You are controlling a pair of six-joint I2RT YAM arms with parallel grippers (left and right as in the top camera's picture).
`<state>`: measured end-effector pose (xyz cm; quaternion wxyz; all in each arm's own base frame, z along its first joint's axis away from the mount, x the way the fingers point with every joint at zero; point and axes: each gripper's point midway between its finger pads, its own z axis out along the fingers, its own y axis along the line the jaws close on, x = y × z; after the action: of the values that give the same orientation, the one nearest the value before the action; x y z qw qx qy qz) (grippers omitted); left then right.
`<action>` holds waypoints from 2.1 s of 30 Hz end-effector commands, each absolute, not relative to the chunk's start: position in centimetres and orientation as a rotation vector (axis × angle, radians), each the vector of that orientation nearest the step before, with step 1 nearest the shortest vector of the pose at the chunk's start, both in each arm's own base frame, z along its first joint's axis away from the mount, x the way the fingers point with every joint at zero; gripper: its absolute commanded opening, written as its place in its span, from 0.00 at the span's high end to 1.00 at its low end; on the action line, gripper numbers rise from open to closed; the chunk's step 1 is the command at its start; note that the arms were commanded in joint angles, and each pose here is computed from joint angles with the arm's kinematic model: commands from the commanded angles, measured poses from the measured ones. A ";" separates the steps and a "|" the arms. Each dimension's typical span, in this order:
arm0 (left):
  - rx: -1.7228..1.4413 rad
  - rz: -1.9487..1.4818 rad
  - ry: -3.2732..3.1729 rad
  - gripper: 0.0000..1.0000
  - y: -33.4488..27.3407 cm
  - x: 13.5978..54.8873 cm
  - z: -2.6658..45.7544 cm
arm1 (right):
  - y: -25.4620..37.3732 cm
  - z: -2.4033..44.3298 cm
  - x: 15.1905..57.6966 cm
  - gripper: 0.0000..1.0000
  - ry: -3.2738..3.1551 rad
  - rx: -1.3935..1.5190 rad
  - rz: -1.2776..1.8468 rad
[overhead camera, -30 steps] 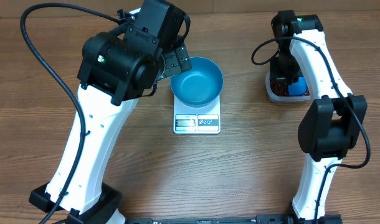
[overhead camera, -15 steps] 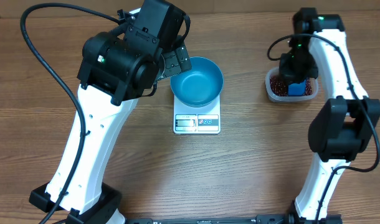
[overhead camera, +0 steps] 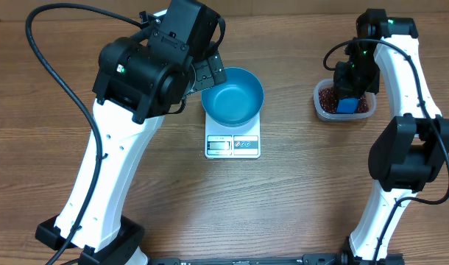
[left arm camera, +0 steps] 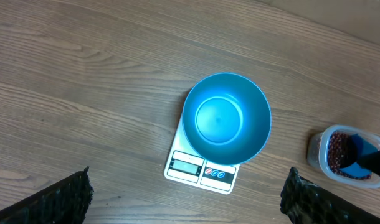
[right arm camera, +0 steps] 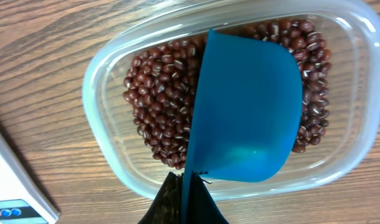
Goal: Scoop item into bowl and weigh 150g on scale
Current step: 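Drag the scoop through the beans with the right gripper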
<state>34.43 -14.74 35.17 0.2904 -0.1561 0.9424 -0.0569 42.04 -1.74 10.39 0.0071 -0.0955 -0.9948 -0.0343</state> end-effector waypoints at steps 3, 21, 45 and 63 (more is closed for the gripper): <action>-0.396 -0.115 2.514 0.01 -14.6 34.8 34.9 | -0.2 10.5 42.4 0.96 -3.104 -0.279 -0.311; -0.396 -0.114 2.515 0.00 -14.6 34.8 34.9 | -2.1 11.4 41.9 0.96 -3.063 -0.333 -0.583; -0.396 -0.114 2.515 0.00 -14.6 34.8 34.9 | -2.5 11.6 40.3 0.96 -2.998 -0.346 -0.617; -0.396 -0.114 2.515 0.01 -14.6 34.8 34.9 | -1.4 12.1 40.0 0.96 -2.957 -0.363 -0.704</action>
<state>34.46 -14.76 35.11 0.2898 -0.1561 0.9426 -0.0564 39.96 -2.15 11.91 0.0381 -0.1175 -0.9706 -0.2064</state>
